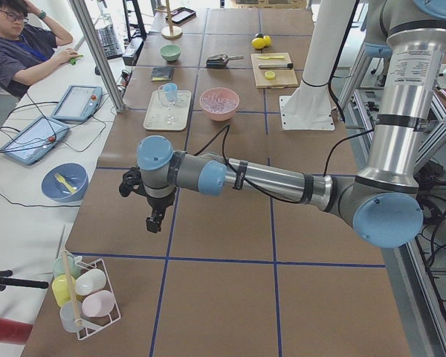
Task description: Put ice in cup with scoop
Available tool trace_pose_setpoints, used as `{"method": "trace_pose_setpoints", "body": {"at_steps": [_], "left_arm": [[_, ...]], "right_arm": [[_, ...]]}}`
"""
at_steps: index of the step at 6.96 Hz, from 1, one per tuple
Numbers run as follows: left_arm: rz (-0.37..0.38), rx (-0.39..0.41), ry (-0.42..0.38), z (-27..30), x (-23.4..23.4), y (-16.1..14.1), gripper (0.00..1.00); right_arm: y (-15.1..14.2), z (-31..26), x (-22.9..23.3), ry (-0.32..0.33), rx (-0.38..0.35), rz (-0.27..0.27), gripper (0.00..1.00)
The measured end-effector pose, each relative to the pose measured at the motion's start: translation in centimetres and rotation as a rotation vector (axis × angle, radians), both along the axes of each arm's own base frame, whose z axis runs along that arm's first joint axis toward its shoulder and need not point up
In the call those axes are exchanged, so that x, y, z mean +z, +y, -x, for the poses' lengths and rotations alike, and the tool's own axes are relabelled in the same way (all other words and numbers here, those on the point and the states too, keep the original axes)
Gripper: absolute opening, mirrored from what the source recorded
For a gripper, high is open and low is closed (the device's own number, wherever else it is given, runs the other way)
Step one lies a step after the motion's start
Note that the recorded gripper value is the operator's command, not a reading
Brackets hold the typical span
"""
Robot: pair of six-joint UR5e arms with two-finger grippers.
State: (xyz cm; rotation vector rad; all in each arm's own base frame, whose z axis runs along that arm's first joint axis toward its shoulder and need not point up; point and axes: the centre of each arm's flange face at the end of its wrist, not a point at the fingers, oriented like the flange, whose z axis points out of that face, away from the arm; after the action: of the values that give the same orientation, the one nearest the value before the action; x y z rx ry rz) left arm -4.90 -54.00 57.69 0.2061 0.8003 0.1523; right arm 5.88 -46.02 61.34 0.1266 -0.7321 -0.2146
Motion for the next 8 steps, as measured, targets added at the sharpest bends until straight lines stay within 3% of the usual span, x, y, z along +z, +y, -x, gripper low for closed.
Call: {"method": "trace_pose_setpoints", "body": {"at_steps": [3,8], "left_arm": [[0.074,-0.004,0.008,0.6,4.6,4.3,1.0],[0.051,-0.011,-0.008,0.8,3.5,5.7,1.0]], "right_arm": [[0.8,-1.0,1.3,0.002,0.006,0.01,1.0],[3.0,-1.1,3.9,0.007,0.036,0.087,1.0]]}}
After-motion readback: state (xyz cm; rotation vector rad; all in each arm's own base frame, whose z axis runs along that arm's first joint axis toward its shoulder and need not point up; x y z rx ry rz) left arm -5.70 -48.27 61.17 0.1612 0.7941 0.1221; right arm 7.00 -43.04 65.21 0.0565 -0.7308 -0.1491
